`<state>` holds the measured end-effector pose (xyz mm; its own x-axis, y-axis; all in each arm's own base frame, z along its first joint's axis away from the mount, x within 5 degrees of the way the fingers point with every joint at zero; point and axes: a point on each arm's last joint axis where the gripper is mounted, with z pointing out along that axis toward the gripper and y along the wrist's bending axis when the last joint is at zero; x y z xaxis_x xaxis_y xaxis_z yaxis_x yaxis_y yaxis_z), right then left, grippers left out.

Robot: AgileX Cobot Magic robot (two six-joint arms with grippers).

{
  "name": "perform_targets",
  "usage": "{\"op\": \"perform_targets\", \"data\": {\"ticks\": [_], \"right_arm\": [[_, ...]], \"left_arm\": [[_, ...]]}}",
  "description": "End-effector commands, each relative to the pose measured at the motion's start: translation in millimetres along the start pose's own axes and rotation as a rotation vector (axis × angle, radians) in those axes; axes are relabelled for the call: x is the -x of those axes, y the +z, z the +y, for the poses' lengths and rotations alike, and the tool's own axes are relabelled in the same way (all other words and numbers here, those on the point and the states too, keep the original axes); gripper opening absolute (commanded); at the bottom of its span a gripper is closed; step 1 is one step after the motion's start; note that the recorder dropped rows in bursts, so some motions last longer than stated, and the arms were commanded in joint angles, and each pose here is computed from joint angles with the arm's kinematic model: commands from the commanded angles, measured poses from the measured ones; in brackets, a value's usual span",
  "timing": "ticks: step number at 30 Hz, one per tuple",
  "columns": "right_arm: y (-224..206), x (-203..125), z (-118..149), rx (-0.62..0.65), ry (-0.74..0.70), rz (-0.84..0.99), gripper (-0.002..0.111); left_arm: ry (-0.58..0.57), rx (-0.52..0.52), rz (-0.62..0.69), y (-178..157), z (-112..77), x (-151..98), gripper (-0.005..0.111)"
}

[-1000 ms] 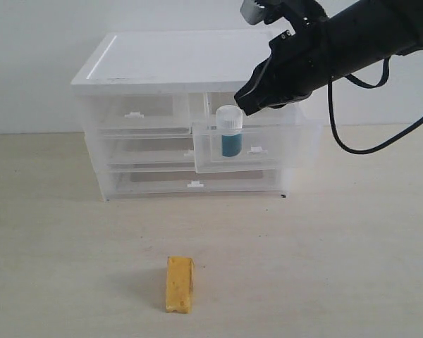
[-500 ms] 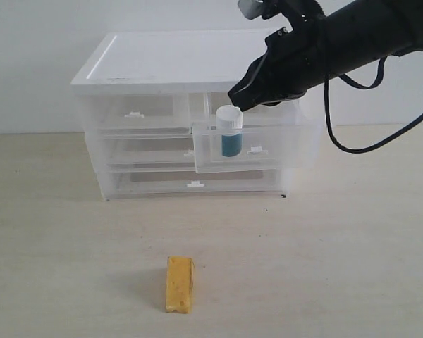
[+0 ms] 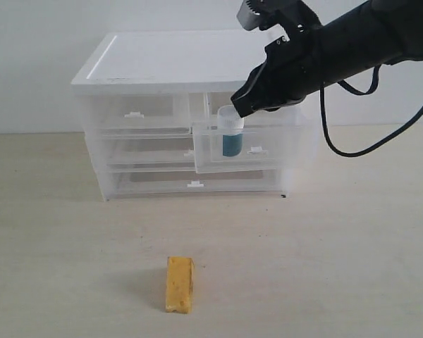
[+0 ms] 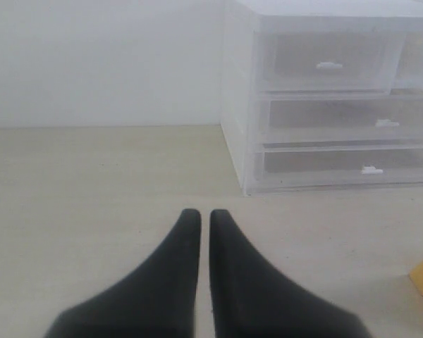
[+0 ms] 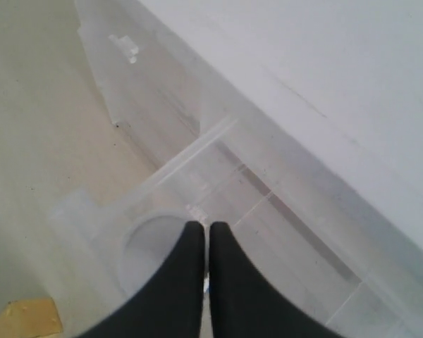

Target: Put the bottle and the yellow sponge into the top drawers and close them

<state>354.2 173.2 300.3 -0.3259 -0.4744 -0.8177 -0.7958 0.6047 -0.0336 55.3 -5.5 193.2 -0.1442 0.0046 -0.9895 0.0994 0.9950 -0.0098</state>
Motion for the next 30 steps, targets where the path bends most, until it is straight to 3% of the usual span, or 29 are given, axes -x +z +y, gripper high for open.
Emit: {"op": "perform_targets", "data": {"ticks": [1,7,15,24,30], "right_arm": [[-0.8,-4.7,-2.3,-0.032,-0.01,0.049,0.0],[-0.9,-5.8,-3.5,-0.045,-0.029,0.062,0.0],[-4.2,-17.1,-18.3,-0.201,-0.096,0.197,0.0],[-17.4,-4.2,-21.2,-0.285,-0.079,0.117,0.0],[-45.0,5.7,-8.8,-0.26,-0.012,0.114,0.0]], "left_arm": [[-0.006,0.004,-0.003,0.1,0.3,-0.7,0.004],[-0.006,0.004,-0.003,0.1,0.3,-0.7,0.004],[-0.006,0.004,-0.003,0.1,0.3,-0.7,0.004],[-0.006,0.004,-0.003,0.1,0.3,-0.7,0.004],[-0.006,0.004,-0.003,0.1,0.3,-0.7,0.004]]}}
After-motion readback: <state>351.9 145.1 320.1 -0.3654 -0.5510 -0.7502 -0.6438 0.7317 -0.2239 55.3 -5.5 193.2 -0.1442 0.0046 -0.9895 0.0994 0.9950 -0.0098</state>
